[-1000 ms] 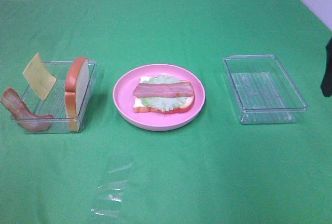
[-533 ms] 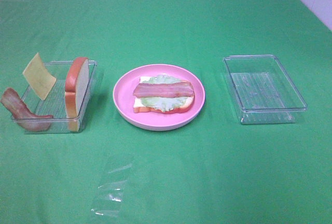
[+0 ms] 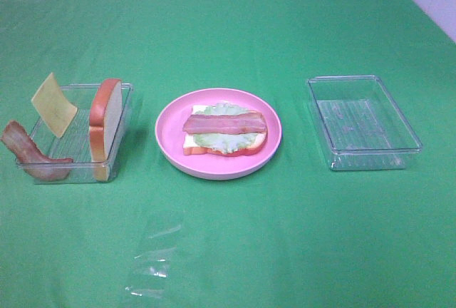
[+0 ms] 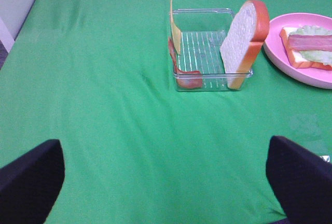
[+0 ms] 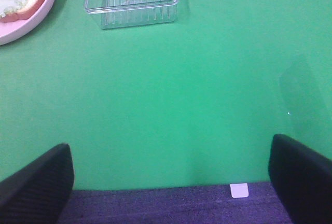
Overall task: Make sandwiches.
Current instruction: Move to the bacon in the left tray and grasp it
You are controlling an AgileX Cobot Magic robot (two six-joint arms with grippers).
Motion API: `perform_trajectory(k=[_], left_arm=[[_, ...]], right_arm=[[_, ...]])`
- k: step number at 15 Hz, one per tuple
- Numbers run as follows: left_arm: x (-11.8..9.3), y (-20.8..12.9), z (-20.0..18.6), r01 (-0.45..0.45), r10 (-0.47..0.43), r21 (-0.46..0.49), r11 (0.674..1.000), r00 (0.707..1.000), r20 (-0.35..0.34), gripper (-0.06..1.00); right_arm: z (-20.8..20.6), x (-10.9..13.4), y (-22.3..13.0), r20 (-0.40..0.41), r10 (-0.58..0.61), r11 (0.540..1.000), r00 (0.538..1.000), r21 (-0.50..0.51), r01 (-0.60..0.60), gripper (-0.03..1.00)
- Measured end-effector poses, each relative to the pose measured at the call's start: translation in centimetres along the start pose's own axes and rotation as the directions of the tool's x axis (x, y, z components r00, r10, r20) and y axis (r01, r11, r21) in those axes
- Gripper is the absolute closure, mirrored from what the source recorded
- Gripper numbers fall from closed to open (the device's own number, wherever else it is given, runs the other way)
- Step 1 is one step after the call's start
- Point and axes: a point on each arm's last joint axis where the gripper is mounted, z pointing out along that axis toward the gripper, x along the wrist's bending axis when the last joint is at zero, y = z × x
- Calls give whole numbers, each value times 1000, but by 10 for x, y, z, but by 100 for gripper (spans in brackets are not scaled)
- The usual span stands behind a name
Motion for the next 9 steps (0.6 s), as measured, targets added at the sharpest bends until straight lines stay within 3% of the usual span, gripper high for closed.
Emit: perform_trajectory(k=[3,9], left_arm=[[0,0,0,0,0,0,1000,1000,0,-3],[0,0,0,0,0,0,1000,1000,-1,-3]], right_arm=[[-13,-1,-16,-6,-2,990,1000,-140,1,-1],[-14,-1,-17,-7,-4,989,1000,-145,3,-1]])
